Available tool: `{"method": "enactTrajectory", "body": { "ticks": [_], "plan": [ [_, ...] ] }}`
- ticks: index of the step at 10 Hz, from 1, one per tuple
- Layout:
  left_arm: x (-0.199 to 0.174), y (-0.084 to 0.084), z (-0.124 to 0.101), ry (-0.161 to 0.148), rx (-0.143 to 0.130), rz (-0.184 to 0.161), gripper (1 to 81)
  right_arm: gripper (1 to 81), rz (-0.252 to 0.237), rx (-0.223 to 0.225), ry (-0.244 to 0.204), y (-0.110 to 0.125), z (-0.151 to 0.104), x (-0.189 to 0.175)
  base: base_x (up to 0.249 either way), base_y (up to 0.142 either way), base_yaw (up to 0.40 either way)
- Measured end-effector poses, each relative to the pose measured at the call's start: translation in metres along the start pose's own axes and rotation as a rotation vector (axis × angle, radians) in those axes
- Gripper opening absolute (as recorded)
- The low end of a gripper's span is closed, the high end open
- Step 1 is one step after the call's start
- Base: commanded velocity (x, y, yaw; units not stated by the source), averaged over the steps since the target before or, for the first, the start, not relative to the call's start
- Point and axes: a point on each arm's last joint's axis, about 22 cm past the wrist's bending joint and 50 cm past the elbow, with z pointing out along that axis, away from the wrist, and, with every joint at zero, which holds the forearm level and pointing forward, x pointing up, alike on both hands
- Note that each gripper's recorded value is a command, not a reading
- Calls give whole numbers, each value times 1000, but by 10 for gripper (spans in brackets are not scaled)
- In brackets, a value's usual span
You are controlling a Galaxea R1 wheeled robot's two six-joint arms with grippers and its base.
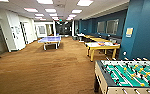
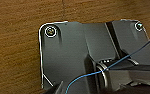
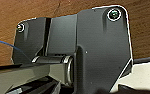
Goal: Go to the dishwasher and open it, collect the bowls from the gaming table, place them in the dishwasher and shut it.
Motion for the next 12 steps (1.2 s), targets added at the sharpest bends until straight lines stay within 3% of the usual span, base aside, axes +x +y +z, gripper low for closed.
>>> {"method": "enactTrajectory", "body": {
  "ticks": [6, 12],
  "plan": [
    [1, 2, 1, 1, -3, 0, 811, 811, 0, 0, 0, 0, 0, 1, 121, 0, 0],
    [1, 2, 0, 1, -2, 0, 811, 811, 0, 3, 1, -3, 1, 1, 121, 41, 0]
  ]
}}
